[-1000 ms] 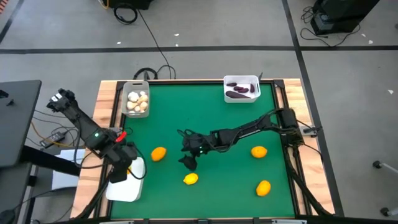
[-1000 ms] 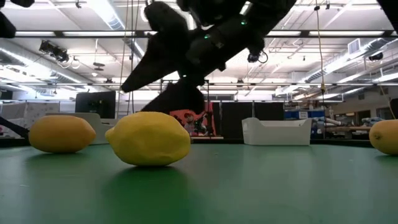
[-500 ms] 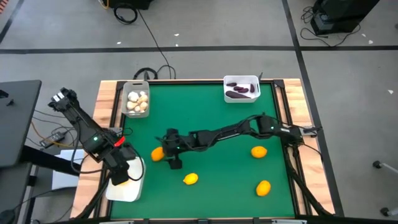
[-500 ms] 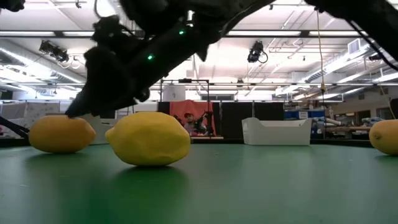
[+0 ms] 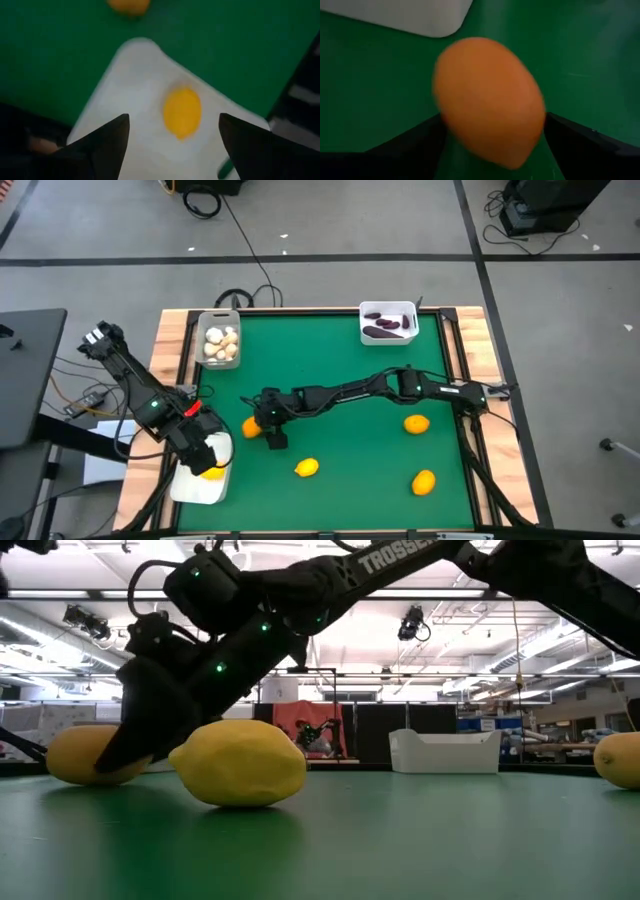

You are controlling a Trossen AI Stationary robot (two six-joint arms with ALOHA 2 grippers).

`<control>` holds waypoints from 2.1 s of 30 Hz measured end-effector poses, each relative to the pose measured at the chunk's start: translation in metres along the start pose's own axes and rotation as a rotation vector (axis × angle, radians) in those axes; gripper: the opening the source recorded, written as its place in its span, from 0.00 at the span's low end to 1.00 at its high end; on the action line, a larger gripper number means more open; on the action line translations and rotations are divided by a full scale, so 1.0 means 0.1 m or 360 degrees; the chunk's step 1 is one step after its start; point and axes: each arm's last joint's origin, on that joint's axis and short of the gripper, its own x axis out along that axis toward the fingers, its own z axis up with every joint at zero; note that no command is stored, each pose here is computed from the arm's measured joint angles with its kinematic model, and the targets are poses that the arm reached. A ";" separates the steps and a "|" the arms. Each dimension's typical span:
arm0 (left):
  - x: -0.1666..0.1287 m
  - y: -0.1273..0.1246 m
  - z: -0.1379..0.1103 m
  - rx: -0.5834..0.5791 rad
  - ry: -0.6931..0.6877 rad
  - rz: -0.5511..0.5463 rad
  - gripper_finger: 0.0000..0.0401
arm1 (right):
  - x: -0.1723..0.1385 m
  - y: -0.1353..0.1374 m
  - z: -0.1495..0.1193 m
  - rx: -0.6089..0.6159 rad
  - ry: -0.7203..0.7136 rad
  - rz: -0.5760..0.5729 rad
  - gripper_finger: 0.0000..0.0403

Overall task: Sort produce into baskets
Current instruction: Put the lemon into the bottom white bin

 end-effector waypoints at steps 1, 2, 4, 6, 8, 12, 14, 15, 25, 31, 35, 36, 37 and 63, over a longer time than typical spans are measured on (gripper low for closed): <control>0.00 0.00 0.01 0.0000 -0.0050 0.0013 0.77 | -0.01 0.00 0.01 0.0018 0.0001 -0.0001 0.80; 0.00 0.01 0.02 0.0005 -0.0109 0.0030 0.76 | -0.03 0.00 0.02 0.0029 0.0005 0.0000 0.76; 0.00 0.01 0.04 0.0032 -0.0210 0.0058 0.76 | -0.06 0.01 0.05 0.0033 -0.0007 0.0025 0.67; 0.00 0.01 0.05 0.0097 -0.0280 0.0073 0.75 | -0.11 0.02 0.10 0.0035 -0.0034 0.0078 0.57; -0.01 0.00 0.07 0.0164 -0.0353 0.0088 0.75 | -0.18 0.03 0.16 0.0080 -0.0058 0.0118 0.48; -0.01 0.00 0.09 0.0278 -0.0476 0.0127 0.75 | -0.32 0.04 0.27 0.0165 -0.0083 0.0138 0.42; -0.02 0.00 0.10 0.0321 -0.0521 0.0149 0.75 | -0.41 0.04 0.34 0.0181 -0.0102 0.0123 0.42; -0.02 0.00 0.11 0.0338 -0.0545 0.0157 0.75 | -0.47 0.05 0.40 0.0178 -0.0125 0.0124 0.42; -0.05 -0.08 0.18 0.0423 -0.0866 0.0154 0.84 | -0.94 0.25 0.76 -0.0026 -0.0291 0.0082 0.47; -0.05 -0.07 0.22 0.0389 -0.0889 0.0177 0.92 | -0.99 0.30 0.79 -0.0048 -0.0311 0.0080 0.47; -0.05 -0.08 0.22 0.0386 -0.0860 0.0139 0.83 | -0.98 0.33 0.79 -0.0041 -0.0307 0.0085 0.47; -0.05 -0.09 0.22 0.0385 -0.0856 0.0130 0.78 | -0.98 0.34 0.79 -0.0041 -0.0308 0.0084 0.47; -0.05 -0.09 0.22 0.0385 -0.0849 0.0125 0.73 | -0.98 0.34 0.79 -0.0035 -0.0308 0.0078 0.47; 0.22 -0.10 -0.21 0.0547 0.0204 -0.0095 0.58 | -1.03 0.91 0.20 0.0520 0.0706 0.0338 0.81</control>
